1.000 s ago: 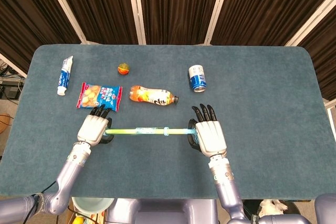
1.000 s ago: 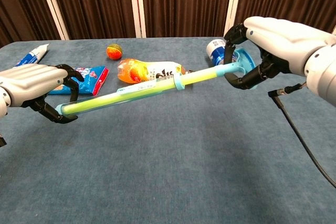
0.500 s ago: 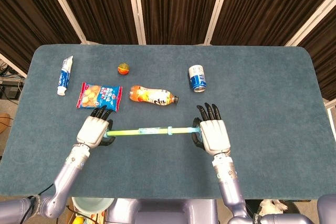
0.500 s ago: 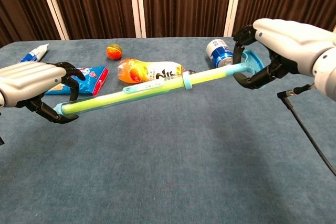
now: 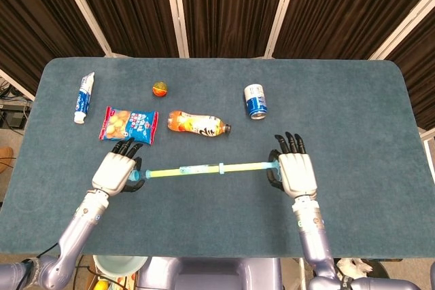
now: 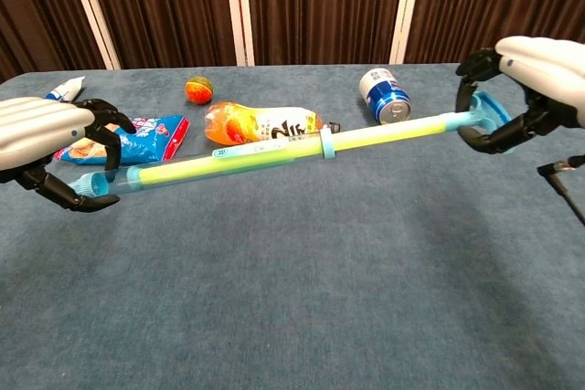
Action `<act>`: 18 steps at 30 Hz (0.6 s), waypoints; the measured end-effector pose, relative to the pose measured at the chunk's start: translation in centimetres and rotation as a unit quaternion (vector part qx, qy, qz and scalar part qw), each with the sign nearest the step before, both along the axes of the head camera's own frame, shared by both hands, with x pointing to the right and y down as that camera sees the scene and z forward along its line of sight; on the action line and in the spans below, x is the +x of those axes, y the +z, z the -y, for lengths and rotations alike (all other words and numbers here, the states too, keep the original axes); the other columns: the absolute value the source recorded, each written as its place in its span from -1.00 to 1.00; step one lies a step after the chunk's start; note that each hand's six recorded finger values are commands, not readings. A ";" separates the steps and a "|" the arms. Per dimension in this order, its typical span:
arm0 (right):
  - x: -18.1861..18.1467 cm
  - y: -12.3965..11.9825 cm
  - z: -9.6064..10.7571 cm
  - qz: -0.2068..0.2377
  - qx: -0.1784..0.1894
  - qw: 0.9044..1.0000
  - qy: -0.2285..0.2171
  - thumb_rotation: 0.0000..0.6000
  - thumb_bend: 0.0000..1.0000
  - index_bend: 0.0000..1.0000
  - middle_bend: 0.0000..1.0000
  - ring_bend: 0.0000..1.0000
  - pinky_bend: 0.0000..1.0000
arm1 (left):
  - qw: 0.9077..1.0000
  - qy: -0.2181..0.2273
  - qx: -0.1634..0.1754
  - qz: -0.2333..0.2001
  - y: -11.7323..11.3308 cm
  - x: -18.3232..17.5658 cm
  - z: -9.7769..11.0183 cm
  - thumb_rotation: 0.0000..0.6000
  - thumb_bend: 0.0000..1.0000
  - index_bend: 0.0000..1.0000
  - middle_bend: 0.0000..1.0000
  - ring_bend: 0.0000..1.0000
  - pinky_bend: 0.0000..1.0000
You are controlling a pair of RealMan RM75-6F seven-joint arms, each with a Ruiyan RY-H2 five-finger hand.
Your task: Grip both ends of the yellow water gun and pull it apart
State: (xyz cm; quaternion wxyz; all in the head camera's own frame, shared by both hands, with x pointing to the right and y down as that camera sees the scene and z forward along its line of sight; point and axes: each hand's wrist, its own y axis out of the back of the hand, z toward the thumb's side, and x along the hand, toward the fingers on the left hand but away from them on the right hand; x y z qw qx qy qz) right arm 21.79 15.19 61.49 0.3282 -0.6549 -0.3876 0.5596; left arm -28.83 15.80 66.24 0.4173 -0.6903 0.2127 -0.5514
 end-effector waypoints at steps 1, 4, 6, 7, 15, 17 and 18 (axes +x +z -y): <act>0.5 0.0 0.1 -0.003 0.000 1.000 0.003 1.00 0.28 0.39 -0.69 -1.00 -1.00 | 1.000 0.000 0.000 0.000 -0.1 -0.1 0.0 1.00 -0.37 0.12 -0.76 -1.00 -0.77; 1.5 -0.1 0.5 -0.009 0.002 1.000 0.010 1.00 0.28 0.40 -0.69 -1.00 -1.00 | 1.000 0.001 0.001 0.000 -0.5 -0.5 -0.1 1.00 -0.37 0.12 -0.76 -1.00 -0.77; 2.1 -0.2 0.9 -0.012 0.006 1.000 0.014 1.00 0.28 0.40 -0.69 -1.00 -1.00 | 1.000 0.002 0.002 -0.001 -0.8 -0.7 -0.1 1.00 -0.37 0.12 -0.76 -1.00 -0.77; 2.6 -0.4 1.1 -0.015 0.009 1.000 0.016 1.00 0.28 0.40 -0.69 -1.00 -1.00 | 1.000 0.002 0.002 -0.002 -1.0 -0.8 -0.2 1.00 -0.37 0.12 -0.76 -1.00 -0.77; 5.2 -1.2 2.3 -0.035 0.024 0.999 0.033 1.00 0.27 0.40 -0.69 -1.00 -1.00 | 1.000 0.003 0.007 -0.002 -2.3 -1.8 -0.4 1.00 -0.37 0.12 -0.76 -1.00 -0.77; 5.9 -1.4 2.6 -0.038 0.027 0.998 0.039 1.00 0.27 0.40 -0.69 -1.00 -1.00 | 1.000 0.002 0.008 -0.002 -2.7 -2.2 -0.4 1.00 -0.37 0.13 -0.76 -1.00 -0.77; 6.2 -1.5 2.7 -0.040 0.028 0.998 0.042 1.00 0.26 0.40 -0.69 -1.00 -1.00 | 1.000 0.001 0.008 -0.002 -2.9 -2.3 -0.5 1.00 -0.37 0.13 -0.76 -1.00 -0.77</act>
